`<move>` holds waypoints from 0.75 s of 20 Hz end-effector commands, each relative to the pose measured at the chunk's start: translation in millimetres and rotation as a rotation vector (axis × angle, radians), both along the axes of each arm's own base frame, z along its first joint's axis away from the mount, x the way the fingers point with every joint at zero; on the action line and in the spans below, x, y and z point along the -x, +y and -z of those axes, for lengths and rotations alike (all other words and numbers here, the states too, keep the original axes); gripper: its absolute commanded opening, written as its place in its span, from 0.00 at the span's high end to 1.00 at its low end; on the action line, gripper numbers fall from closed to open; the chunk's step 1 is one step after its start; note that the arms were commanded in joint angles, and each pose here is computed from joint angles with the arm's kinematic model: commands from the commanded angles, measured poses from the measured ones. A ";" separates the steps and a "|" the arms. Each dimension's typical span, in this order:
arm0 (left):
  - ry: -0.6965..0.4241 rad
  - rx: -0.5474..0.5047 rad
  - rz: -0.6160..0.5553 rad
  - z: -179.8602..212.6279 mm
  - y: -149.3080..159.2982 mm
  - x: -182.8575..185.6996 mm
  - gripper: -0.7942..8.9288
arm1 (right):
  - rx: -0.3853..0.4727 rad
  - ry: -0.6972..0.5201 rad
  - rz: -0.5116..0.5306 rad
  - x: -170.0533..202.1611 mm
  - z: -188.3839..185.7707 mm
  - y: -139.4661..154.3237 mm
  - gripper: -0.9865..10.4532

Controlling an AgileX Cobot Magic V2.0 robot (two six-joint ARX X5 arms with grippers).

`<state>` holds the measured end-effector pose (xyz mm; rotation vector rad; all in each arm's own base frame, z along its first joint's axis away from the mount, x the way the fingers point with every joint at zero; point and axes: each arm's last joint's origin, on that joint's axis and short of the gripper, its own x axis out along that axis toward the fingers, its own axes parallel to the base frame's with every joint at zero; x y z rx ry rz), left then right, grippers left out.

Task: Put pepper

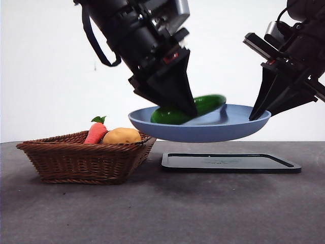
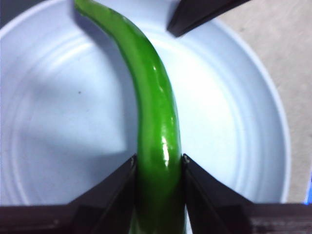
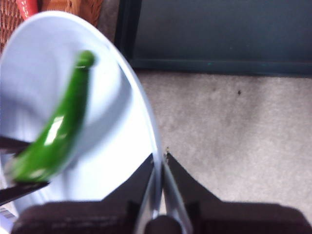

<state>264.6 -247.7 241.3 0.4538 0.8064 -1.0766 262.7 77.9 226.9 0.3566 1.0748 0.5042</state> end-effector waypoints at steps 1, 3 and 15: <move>0.008 -0.014 0.004 5.4 -6.3 -1.4 0.80 | -0.017 -0.015 -0.001 -4.2 -4.2 2.3 0.91; 0.012 -0.017 0.009 5.6 -7.4 0.2 0.75 | -0.017 -0.014 -0.001 -4.2 -4.1 2.3 0.91; -0.049 0.071 -0.003 -31.9 2.2 11.6 0.66 | -0.010 0.014 0.011 -2.5 -2.7 1.3 0.91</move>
